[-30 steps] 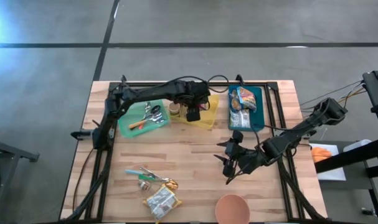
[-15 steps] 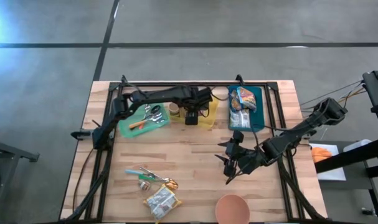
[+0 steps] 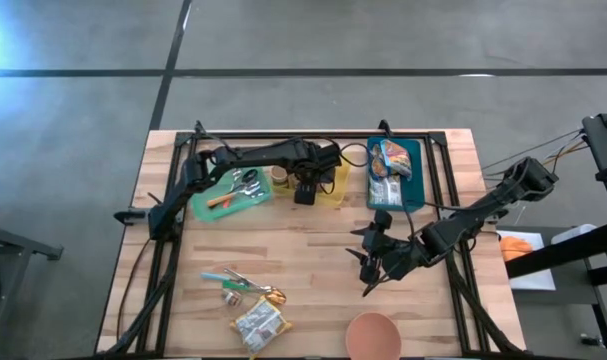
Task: Pick & Place Food Item
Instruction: Put the red seasoning can into the yellow bin
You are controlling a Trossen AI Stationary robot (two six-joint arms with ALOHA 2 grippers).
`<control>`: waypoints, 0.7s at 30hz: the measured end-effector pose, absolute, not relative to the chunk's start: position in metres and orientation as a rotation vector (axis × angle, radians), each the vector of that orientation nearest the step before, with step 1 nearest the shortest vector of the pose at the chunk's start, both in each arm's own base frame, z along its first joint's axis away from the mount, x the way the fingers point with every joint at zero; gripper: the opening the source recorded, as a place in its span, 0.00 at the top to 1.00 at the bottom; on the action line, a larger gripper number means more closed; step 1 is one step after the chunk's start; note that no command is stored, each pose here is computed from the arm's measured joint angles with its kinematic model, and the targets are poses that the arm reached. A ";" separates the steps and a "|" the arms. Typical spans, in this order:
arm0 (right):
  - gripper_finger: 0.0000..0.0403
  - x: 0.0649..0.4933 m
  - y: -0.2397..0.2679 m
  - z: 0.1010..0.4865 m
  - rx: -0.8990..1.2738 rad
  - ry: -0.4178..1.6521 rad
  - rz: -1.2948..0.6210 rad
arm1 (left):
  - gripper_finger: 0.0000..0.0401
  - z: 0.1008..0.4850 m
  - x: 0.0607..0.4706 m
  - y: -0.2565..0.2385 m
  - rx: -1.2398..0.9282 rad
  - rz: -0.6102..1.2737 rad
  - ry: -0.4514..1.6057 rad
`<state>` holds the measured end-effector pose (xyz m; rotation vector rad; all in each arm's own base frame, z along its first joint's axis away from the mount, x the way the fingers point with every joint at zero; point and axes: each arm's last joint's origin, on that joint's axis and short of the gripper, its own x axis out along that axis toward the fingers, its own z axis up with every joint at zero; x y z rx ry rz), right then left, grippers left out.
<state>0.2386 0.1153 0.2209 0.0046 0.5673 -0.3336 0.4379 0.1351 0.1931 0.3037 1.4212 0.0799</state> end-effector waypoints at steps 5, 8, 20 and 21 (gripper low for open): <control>0.44 0.239 0.115 0.221 -0.004 0.569 -0.331 | 0.49 0.191 0.438 0.135 0.329 0.052 1.428; 0.44 0.239 0.115 0.221 -0.008 0.570 -0.330 | 0.49 0.191 0.437 0.136 0.330 0.046 1.436; 0.44 0.238 0.116 0.221 -0.015 0.571 -0.327 | 0.49 0.182 0.427 0.133 0.278 0.013 1.518; 0.44 0.238 0.116 0.221 -0.015 0.570 -0.327 | 0.49 0.182 0.427 0.133 0.271 0.014 1.521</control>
